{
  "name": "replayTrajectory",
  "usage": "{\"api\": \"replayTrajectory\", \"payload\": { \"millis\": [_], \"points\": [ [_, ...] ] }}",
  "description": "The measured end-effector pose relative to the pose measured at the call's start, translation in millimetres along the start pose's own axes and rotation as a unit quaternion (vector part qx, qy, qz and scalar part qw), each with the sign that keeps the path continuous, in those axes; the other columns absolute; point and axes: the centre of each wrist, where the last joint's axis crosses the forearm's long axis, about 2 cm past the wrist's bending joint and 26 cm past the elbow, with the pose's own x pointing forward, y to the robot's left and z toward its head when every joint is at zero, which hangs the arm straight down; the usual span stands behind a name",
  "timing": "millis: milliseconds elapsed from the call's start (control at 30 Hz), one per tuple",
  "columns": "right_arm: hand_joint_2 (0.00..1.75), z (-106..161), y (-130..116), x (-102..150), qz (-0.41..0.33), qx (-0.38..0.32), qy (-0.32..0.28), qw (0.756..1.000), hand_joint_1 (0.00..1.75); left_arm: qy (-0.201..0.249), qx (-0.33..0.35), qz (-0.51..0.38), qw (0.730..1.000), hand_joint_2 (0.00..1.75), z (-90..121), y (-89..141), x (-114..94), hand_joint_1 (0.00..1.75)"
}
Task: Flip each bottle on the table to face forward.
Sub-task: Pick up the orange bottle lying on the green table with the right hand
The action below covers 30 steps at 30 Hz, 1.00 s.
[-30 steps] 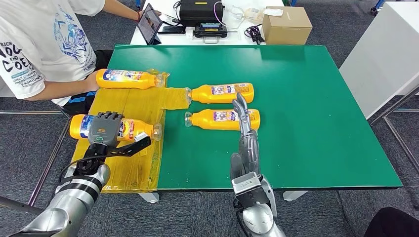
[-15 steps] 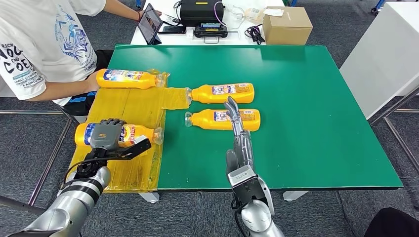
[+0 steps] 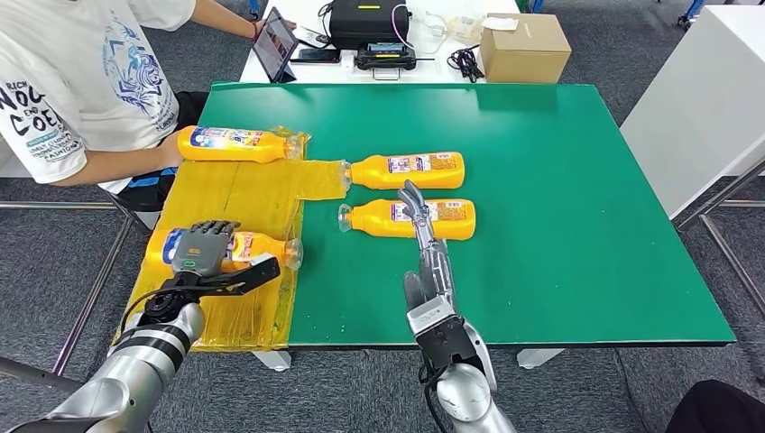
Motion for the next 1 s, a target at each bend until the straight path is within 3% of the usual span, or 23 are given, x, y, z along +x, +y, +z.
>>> {"api": "replayTrajectory", "payload": {
  "millis": [67,200,333,767,1000],
  "points": [
    [0.0,0,0,-1,0.0,-0.003,0.003,1.0,0.0,-0.001,-0.009,0.02,1.0,1.75,0,0,0,0.0],
    [0.0,1,-2,-2,0.011,-0.013,0.003,1.0,0.0,-0.001,-0.027,0.064,0.998,0.0,-1,0,-1,0.0],
    [1.75,0,-4,-2,0.013,-0.033,0.003,0.999,0.0,-0.004,-0.08,0.148,0.986,0.0,-5,2,0,0.0],
    [1.75,3,-7,-9,0.009,-0.039,0.015,0.999,0.0,-0.002,-0.118,0.318,0.941,0.0,-14,12,-5,0.0],
    [1.75,6,-6,-13,0.009,-0.042,0.023,0.999,0.0,0.0,-0.116,0.338,0.934,0.0,-15,15,-6,0.0]
  ]
}}
